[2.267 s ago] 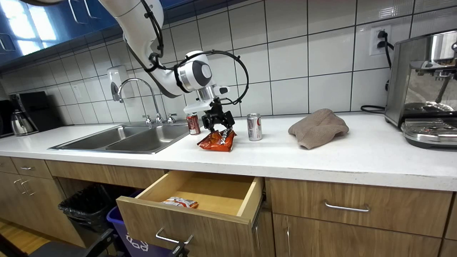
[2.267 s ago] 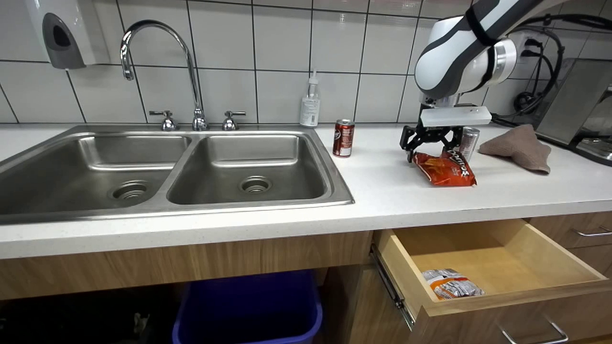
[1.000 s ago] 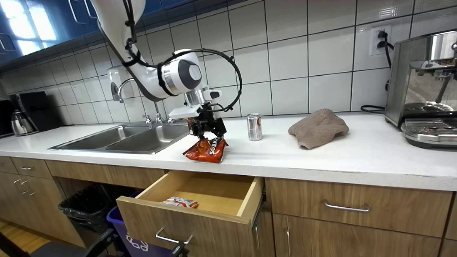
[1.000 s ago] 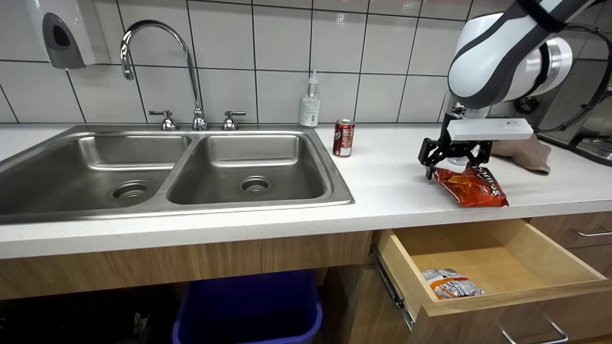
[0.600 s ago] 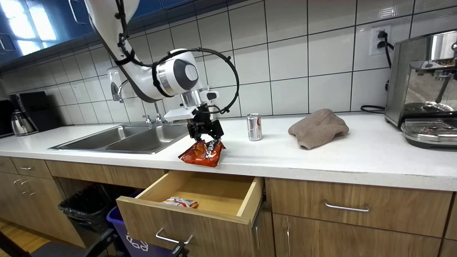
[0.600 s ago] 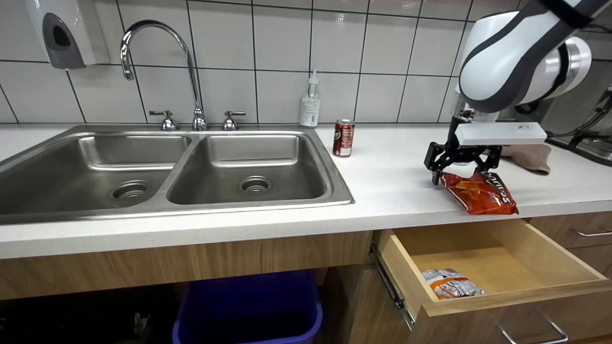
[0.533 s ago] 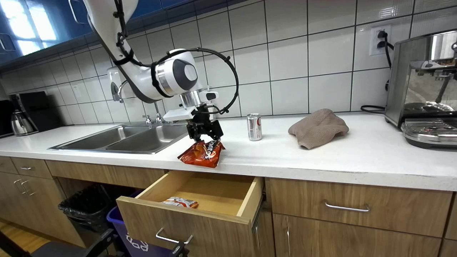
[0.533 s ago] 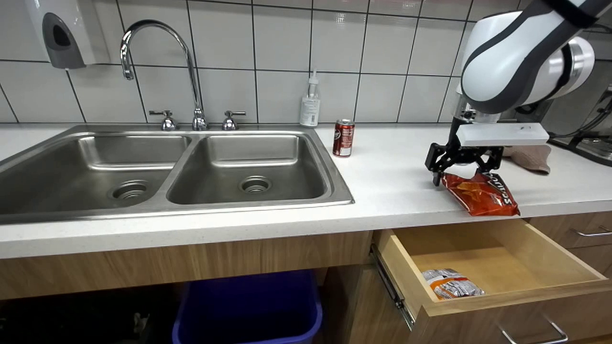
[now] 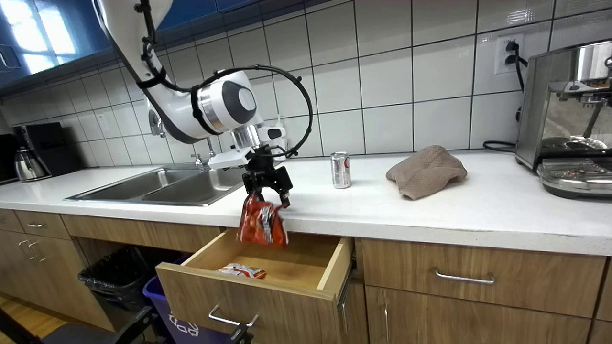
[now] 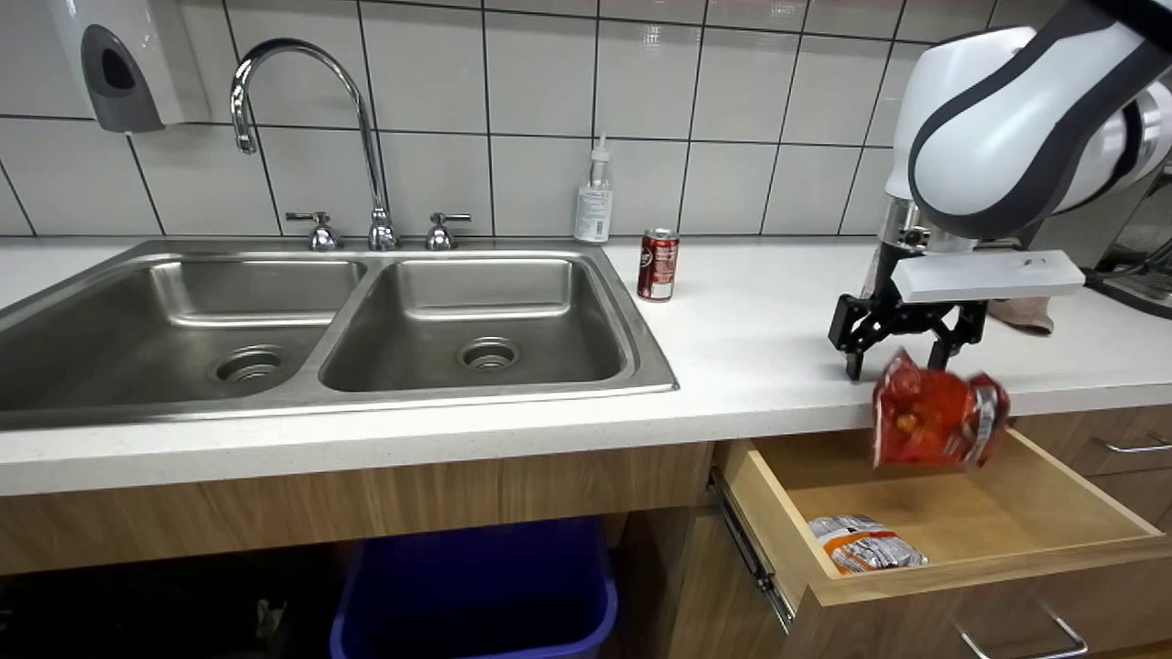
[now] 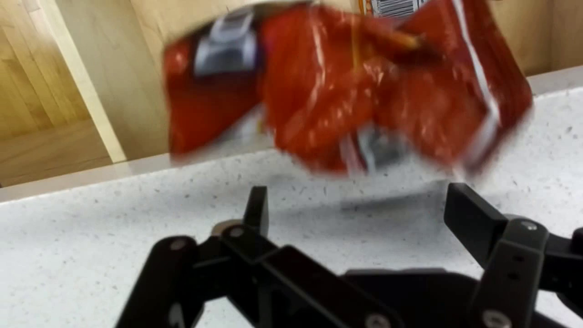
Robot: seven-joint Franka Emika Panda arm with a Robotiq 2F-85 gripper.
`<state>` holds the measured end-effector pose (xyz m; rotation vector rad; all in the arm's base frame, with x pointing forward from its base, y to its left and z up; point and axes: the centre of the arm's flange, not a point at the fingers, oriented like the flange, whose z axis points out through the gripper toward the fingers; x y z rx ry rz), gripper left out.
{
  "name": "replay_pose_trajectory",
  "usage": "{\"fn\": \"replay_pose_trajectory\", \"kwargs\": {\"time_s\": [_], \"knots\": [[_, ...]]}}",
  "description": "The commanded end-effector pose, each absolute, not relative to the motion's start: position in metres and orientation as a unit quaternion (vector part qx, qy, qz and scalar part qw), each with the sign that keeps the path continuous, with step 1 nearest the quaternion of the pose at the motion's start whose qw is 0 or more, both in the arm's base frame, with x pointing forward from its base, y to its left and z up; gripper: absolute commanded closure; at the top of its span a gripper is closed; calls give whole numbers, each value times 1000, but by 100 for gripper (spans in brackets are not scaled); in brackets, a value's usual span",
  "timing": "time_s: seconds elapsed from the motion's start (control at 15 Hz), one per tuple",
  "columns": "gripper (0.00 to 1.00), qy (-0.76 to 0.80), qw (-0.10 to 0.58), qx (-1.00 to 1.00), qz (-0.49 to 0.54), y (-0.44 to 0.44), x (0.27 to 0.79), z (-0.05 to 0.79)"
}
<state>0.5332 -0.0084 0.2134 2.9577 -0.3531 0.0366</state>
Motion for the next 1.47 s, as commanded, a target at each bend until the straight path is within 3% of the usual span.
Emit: {"fn": "replay_pose_trajectory", "kwargs": {"time_s": [0.0, 1.4], "knots": [[0, -127, 91, 988, 18, -4, 510, 222], [0, -87, 79, 993, -16, 23, 450, 233]]}}
